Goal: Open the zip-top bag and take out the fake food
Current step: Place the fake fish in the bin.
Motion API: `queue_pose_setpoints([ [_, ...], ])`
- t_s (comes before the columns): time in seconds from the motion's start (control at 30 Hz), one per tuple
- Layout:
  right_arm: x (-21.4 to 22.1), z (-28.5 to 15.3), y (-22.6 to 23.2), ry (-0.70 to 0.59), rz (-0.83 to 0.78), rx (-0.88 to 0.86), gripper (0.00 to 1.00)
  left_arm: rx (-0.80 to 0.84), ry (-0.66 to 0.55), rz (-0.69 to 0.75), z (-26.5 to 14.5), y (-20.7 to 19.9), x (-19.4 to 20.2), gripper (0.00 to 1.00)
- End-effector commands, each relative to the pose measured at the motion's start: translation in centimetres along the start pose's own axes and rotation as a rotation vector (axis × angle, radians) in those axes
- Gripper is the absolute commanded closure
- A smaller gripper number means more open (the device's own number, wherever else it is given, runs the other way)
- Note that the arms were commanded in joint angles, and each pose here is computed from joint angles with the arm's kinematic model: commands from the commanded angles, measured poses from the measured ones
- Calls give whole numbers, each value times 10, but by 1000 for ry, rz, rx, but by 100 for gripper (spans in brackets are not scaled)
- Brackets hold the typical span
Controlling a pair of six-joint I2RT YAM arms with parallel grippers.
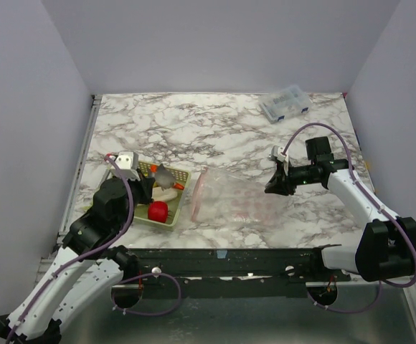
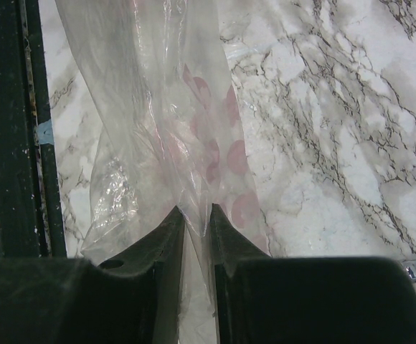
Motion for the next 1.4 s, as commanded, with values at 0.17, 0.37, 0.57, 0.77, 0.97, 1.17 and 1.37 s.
queue_pose_setpoints([
  [0.17, 2, -1, -1, 4, -5, 9, 79, 43, 152, -70, 13, 2, 19, 100],
  [0.37, 2, -1, -1, 4, -4, 6, 79, -131, 211, -153, 19, 27, 29, 100],
  [0.57, 2, -1, 0, 3, -7, 4, 79, -261, 264, -218, 27, 48, 40, 89],
  [0.77, 2, -1, 0, 5, -7, 4, 79, -358, 285, -278, 39, 65, 53, 81],
  [0.97, 4, 0, 0, 7, -3, 0, 79, -402, 279, -311, 45, 77, 60, 70],
  [1.17, 4, 0, -1, 8, -5, 0, 79, -432, 254, -314, 44, 82, 57, 55],
  [1.37, 4, 0, -1, 10, -2, 1, 79, -465, 208, -308, 36, 86, 51, 40],
])
Point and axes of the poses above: each gripper's point midway between its finger pads, its own z axis out along the fingers, its own y axis along the line the jaws close on, x = y × z, the point moved 7 cm from there along -z, back along the fingers, and after that the axes turned 2 degrees about z, right-handed, at the moved point
